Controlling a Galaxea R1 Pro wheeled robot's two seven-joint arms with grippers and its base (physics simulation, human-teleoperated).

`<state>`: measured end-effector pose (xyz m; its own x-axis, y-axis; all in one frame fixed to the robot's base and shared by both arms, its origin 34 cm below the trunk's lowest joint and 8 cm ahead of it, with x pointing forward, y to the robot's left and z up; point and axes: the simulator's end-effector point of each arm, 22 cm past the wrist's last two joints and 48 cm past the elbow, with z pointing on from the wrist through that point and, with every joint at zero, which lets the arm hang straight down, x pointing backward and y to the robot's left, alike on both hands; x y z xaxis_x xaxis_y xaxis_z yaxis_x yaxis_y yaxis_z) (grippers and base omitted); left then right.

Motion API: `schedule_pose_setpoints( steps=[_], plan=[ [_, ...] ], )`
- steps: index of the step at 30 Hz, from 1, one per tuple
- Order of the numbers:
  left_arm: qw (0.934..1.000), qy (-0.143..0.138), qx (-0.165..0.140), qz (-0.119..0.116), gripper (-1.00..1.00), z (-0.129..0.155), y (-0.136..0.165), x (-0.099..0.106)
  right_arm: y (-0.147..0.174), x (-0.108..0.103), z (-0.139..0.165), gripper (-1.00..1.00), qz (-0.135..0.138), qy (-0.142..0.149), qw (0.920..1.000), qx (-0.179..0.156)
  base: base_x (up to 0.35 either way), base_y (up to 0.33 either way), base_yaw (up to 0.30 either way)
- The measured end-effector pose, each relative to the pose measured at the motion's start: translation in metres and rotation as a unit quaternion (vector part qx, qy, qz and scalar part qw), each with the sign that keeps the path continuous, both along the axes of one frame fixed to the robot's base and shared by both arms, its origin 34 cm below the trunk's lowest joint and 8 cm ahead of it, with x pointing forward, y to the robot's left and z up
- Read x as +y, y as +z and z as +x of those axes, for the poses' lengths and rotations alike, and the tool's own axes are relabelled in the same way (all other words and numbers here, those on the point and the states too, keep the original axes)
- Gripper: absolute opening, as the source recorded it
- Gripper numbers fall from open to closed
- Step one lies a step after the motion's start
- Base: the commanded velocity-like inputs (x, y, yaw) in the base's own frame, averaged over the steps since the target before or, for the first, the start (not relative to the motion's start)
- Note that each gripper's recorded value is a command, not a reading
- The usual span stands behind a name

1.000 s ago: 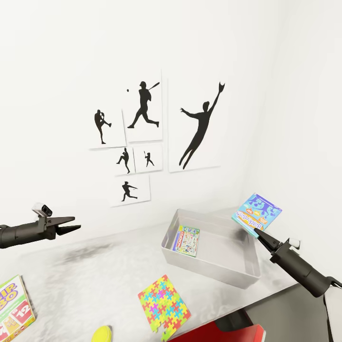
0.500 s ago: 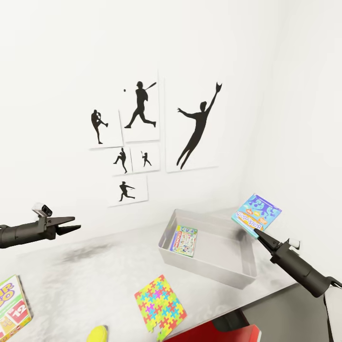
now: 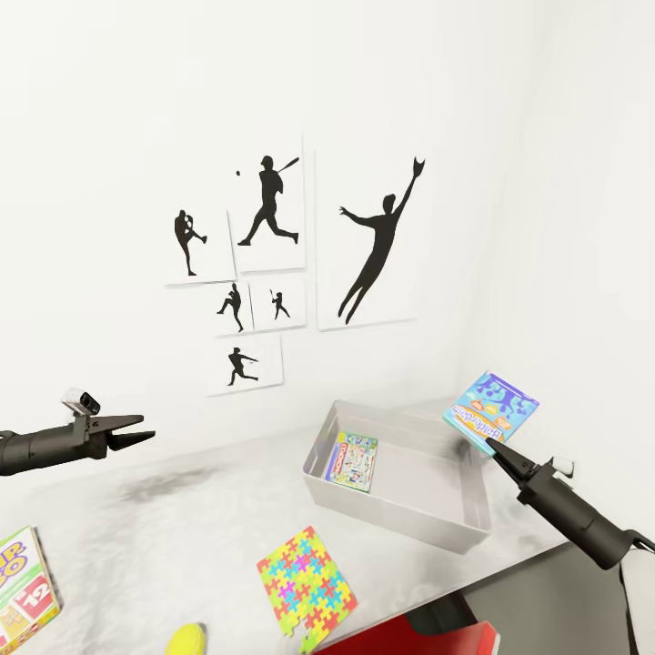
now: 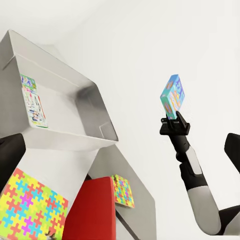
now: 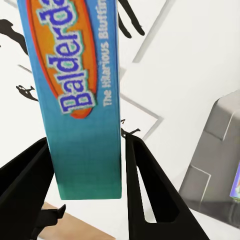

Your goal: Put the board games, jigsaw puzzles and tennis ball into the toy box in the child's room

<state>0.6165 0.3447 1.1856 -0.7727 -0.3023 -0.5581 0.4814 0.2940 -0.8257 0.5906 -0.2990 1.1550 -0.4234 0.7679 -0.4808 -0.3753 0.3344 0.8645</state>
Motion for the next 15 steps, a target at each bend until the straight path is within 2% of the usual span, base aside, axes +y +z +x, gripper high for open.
schedule_pose_setpoints(
  steps=[15],
  plan=[
    [1.0000, 0.000, 0.000, 0.000, 1.00, 0.000, 0.000, -0.001, -0.027, -0.004, 0.010, -1.00, -0.026, -0.026, 0.9979, 0.053, 0.000, 0.000, 0.000]
  ],
)
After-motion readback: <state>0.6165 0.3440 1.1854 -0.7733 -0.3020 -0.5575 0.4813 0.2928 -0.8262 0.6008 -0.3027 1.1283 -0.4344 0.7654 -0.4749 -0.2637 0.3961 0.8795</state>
